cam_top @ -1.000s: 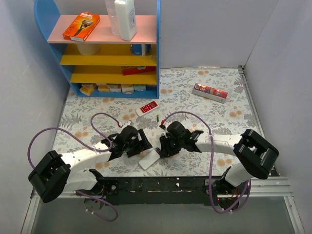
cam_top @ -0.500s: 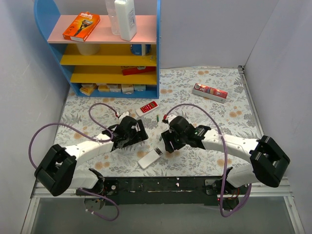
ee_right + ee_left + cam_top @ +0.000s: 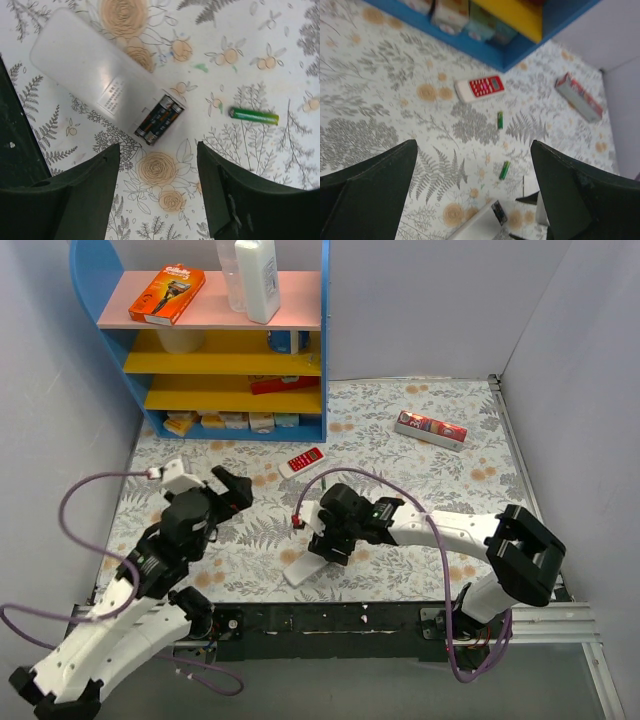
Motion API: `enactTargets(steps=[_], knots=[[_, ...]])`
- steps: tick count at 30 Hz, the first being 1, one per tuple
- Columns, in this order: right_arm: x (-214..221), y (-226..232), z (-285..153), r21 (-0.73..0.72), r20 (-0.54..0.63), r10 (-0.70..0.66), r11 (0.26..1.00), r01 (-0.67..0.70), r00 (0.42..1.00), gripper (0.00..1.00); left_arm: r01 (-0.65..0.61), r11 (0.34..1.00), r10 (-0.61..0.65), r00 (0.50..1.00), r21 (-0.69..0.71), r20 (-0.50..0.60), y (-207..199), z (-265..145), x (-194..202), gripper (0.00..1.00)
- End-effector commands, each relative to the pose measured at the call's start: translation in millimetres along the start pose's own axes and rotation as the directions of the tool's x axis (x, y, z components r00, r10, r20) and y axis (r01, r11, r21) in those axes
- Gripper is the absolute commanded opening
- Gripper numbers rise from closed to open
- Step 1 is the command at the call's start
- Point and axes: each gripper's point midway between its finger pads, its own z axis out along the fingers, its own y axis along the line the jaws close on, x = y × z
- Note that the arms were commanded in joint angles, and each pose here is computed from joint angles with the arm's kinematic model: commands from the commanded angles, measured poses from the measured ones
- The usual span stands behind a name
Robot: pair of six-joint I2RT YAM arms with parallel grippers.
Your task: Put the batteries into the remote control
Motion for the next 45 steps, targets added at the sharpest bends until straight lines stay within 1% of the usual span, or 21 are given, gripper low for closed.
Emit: enactTargets(steps=[1, 3, 4, 7, 9, 12, 16, 20, 24, 30, 35, 40, 45], knots=[[-30, 15, 10, -0.077, 0.066, -0.305, 0.948, 0.310, 0.950, 0.70, 0.028, 0.991, 0.011, 0.959, -0.130, 0.284, 50, -36, -56, 0.98], [-32, 22, 14, -0.103, 0.072, -0.361, 0.925, 0.367, 0.930, 0.70, 0.069, 0.991, -0.025, 0.941, -0.118, 0.337, 58, -41, -59, 0.98], [-34, 27, 18, -0.118, 0.071, -0.403, 0.905, 0.409, 0.912, 0.70, 0.110, 0.991, -0.073, 0.923, -0.077, 0.378, 60, -52, -66, 0.98], [-39, 34, 24, -0.138, 0.080, -0.443, 0.882, 0.450, 0.893, 0.71, 0.148, 0.988, -0.117, 0.895, -0.038, 0.431, 65, -61, -73, 0.98], [-41, 38, 29, -0.163, 0.084, -0.471, 0.863, 0.478, 0.878, 0.73, 0.169, 0.985, -0.129, 0.881, -0.048, 0.455, 70, -66, -78, 0.98], [-41, 41, 37, -0.193, 0.064, -0.496, 0.846, 0.498, 0.866, 0.73, 0.175, 0.983, -0.127, 0.879, -0.062, 0.460, 73, -66, -78, 0.98], [-33, 44, 49, -0.256, 0.014, -0.506, 0.832, 0.492, 0.862, 0.72, 0.160, 0.983, -0.105, 0.887, -0.086, 0.449, 73, -63, -77, 0.98], [-32, 49, 55, -0.297, 0.010, -0.502, 0.824, 0.482, 0.865, 0.69, 0.144, 0.984, -0.085, 0.896, -0.104, 0.435, 73, -59, -74, 0.98], [-31, 50, 61, -0.308, -0.016, -0.466, 0.844, 0.439, 0.885, 0.67, 0.147, 0.984, -0.087, 0.894, -0.104, 0.439, 73, -59, -74, 0.98], [-36, 23, 72, -0.173, -0.071, -0.370, 0.919, 0.354, 0.926, 0.66, 0.147, 0.983, -0.086, 0.895, -0.107, 0.438, 74, -59, -74, 0.98], [-51, 9, 70, -0.112, -0.030, -0.289, 0.952, 0.284, 0.957, 0.65, 0.143, 0.983, -0.079, 0.898, -0.117, 0.434, 75, -57, -73, 0.98], [-63, -10, 66, -0.038, -0.017, -0.240, 0.970, 0.240, 0.971, 0.66, 0.141, 0.982, -0.076, 0.899, -0.121, 0.432, 75, -57, -72, 0.98], [-69, -10, 61, -0.047, 0.003, -0.237, 0.970, 0.237, 0.972, 0.68, 0.138, 0.983, -0.072, 0.901, -0.125, 0.428, 76, -56, -71, 0.98]])
